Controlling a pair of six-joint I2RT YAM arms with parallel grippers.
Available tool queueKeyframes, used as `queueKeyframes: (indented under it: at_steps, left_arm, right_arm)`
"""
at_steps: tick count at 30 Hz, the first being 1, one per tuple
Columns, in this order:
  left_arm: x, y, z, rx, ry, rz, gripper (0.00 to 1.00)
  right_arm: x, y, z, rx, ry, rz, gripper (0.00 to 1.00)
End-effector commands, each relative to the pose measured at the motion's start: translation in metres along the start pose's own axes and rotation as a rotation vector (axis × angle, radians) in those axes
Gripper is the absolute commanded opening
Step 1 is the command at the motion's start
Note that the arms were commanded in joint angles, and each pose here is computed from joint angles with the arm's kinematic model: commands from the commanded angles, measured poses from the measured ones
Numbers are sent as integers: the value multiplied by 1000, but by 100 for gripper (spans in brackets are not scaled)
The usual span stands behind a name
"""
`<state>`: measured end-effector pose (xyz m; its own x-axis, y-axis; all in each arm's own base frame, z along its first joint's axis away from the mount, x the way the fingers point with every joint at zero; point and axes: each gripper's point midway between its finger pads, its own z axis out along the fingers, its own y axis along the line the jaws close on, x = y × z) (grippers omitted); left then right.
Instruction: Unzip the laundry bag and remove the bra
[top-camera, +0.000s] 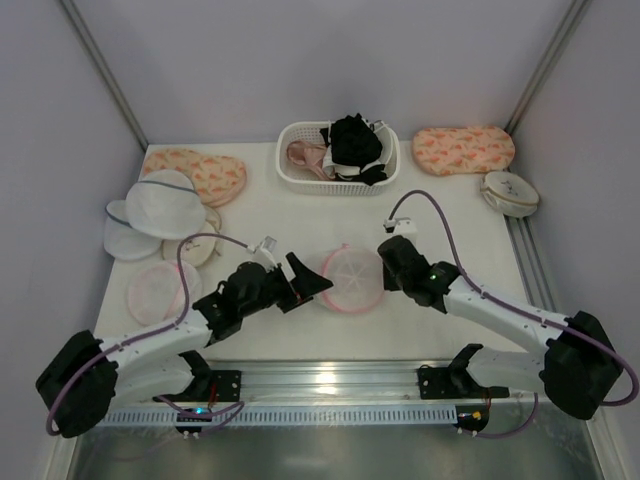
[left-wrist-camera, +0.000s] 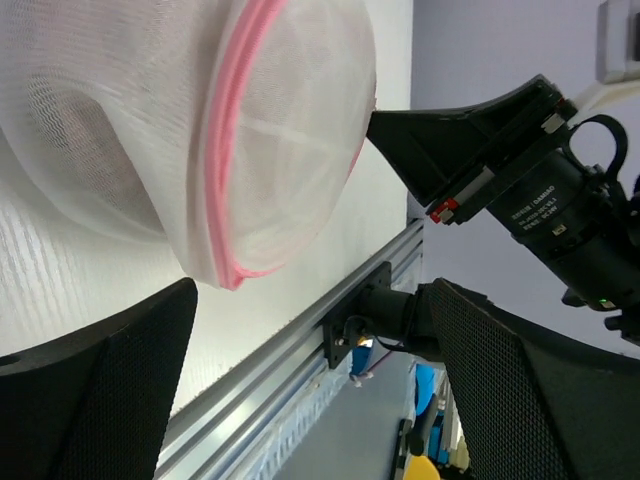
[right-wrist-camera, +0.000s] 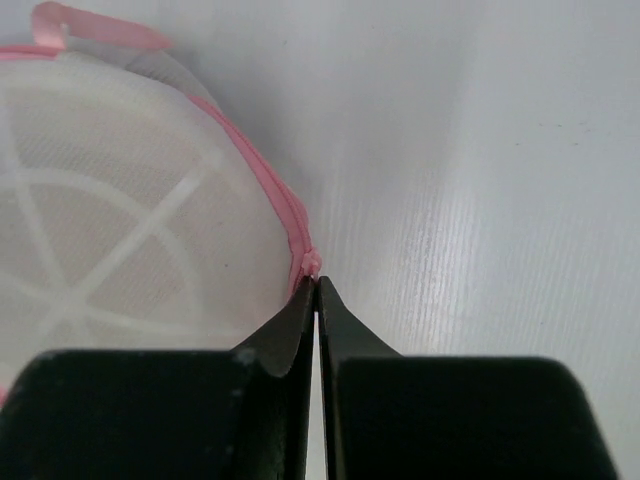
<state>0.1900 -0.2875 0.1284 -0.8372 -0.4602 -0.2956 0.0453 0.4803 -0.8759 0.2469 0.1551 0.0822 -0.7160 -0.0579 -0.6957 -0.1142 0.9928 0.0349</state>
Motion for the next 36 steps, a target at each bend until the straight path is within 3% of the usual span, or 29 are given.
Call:
queueKeyframes:
  at_steps: [1, 7, 11, 17, 26, 36]
  left_arm:
    - [-16, -23, -21, 33, -65, 15, 100]
    - [3, 8, -48, -64, -13, -25, 99]
    - [20, 18, -56, -41, 25, -92, 99]
    - [37, -3, -55, 10, 91, -120, 100]
    - [50, -17, -46, 29, 124, -142, 99]
    - [48, -7, -17, -6, 72, -176, 99]
  right_arm:
    - [1, 11, -20, -111, 10, -27, 4]
    - [34, 69, -56, -516, 160, -72, 4]
    - [49, 91, -65, -574, 206, -118, 4]
    - [64, 141, -87, -818, 243, -148, 4]
    - [50, 151, -75, -792, 186, -126, 4]
    - [40, 174, -97, -960, 146, -97, 4]
